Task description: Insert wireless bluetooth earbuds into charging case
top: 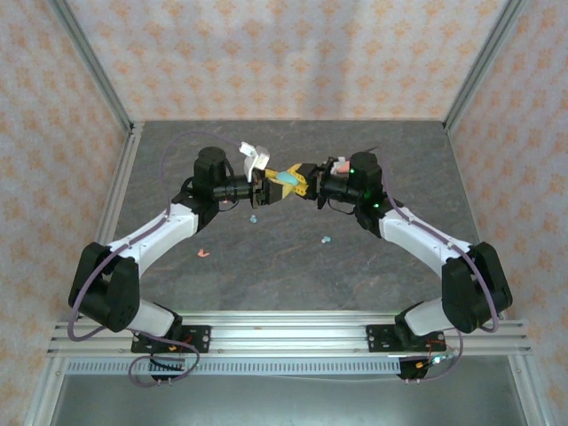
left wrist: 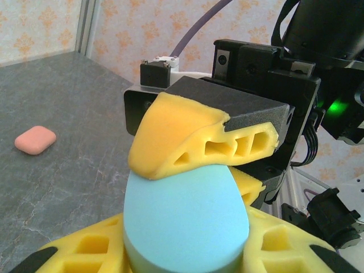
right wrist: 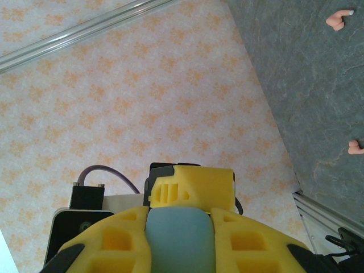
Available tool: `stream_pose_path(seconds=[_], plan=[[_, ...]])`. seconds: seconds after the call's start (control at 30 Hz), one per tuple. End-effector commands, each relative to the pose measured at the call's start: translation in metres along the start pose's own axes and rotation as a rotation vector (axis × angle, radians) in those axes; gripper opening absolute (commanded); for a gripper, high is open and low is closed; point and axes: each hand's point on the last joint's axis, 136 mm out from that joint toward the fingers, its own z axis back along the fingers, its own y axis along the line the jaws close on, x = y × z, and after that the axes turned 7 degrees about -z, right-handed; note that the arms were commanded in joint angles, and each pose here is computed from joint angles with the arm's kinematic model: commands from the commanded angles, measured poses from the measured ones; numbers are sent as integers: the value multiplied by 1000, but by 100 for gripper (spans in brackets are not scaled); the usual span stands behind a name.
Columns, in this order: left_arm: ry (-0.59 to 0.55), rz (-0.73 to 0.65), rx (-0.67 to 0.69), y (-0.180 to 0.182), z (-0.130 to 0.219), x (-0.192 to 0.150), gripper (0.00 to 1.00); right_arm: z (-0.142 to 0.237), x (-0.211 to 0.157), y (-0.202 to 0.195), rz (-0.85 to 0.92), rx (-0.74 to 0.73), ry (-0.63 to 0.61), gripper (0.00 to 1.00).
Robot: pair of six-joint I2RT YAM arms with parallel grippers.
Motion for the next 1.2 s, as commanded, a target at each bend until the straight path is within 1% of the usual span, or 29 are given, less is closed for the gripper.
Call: stream_pose_path(seconds=[0.0, 0.03, 0.07, 0.1, 0.2, 0.3, 0.4, 0.47, 0.53, 0.63, 0.67, 0.8, 0.97, 1.17], plan=[[2, -31, -42, -11, -4, 7, 21, 3, -22, 29, 109, 69, 62, 33], [3, -32, -39, -11, -3, 8, 18, 4, -24, 33, 138, 79, 61, 43], [9, -30, -37, -11, -2, 7, 17, 6, -25, 37, 167, 88, 54, 51], [12, -33, -35, -12, -1, 8, 15, 9, -26, 40, 203, 91, 42, 56], [20, -37, -33, -17, 4, 9, 10, 25, -25, 45, 344, 61, -20, 63], [35, -38, -38, -23, 12, 8, 9, 47, -26, 45, 552, -34, -121, 67], [54, -47, -52, -35, 21, 7, 6, 73, -34, 45, 802, -144, -208, 68], [72, -55, -57, -43, 27, 4, 5, 82, -44, 44, 943, -193, -224, 66], [85, -61, -59, -50, 33, 3, 5, 83, -56, 41, 1060, -228, -213, 65], [91, -86, -48, -59, 42, 3, 0, 74, -76, 32, 1202, -259, -154, 65], [87, -99, -41, -62, 45, 4, 0, 70, -81, 29, 1241, -266, -135, 65], [65, -141, -6, -69, 56, 8, 0, 54, -96, 17, 1341, -278, -59, 70], [64, -161, -7, -78, 63, 7, 0, 39, -99, 6, 1383, -295, -2, 71], [65, -161, -39, -87, 66, 8, 0, 36, -88, 11, 1401, -312, -64, 69]])
